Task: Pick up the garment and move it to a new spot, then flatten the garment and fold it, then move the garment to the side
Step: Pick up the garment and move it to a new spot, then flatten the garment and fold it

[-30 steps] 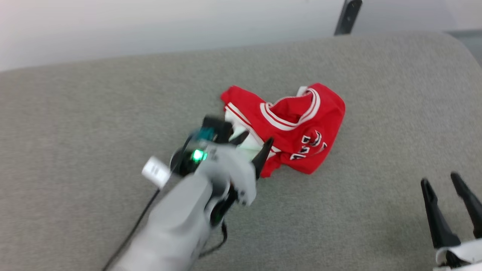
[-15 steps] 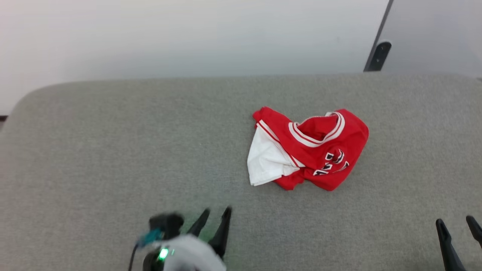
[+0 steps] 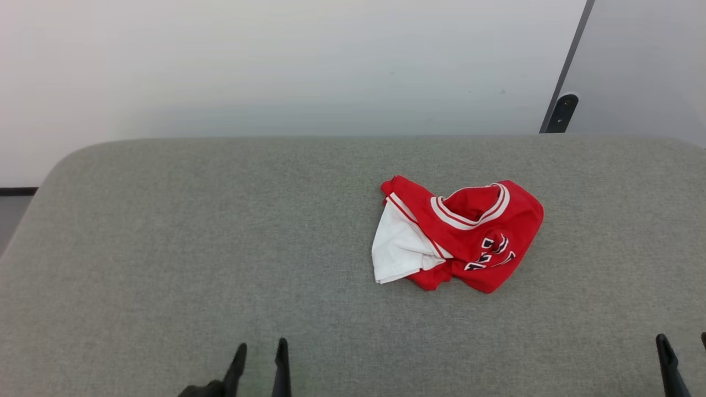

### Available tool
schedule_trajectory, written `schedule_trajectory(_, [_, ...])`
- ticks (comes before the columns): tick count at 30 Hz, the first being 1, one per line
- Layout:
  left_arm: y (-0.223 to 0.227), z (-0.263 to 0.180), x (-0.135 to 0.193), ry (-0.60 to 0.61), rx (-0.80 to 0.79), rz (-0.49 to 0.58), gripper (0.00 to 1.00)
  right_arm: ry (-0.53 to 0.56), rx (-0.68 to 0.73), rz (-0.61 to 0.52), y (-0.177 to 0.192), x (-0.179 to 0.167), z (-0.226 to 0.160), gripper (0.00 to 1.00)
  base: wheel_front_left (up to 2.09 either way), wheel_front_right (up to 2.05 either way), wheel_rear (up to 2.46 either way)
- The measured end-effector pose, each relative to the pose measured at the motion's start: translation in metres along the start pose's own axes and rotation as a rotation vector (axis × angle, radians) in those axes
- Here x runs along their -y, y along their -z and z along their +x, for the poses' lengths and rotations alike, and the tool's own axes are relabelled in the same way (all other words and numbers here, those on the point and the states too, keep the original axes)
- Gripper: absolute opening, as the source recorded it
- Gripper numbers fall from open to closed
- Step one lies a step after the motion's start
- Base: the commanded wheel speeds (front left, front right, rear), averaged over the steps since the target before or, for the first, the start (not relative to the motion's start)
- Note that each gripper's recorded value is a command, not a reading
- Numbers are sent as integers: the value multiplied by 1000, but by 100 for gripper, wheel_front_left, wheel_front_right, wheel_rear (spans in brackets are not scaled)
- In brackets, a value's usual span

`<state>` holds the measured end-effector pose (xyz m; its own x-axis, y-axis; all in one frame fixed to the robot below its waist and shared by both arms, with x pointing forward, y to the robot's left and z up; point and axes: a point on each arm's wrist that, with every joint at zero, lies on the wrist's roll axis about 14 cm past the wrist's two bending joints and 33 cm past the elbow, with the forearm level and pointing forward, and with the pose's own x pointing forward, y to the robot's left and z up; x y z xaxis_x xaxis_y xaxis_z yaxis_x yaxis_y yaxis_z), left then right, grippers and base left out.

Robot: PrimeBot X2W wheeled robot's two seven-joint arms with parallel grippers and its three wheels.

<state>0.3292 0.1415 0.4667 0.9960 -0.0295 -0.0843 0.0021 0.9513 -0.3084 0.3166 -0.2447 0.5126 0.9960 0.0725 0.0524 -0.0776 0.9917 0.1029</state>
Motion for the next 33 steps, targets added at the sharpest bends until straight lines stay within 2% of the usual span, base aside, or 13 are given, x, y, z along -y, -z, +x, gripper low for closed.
schedule_trajectory(7, [-29, -9, -1, -23, 116, 142, 100, 41, 31, 11, -8, 10, -3, 100, 0, 0, 0])
schedule_trajectory(11, [-36, -12, 3, -12, 144, 189, 100, 45, 59, 8, -16, 11, -1, 100, 0, 0, 0])
schedule_trajectory(33, [-25, -23, -2, -41, 116, 189, 100, -44, 24, 69, 1, -29, 3, 100, 0, 0, 0])
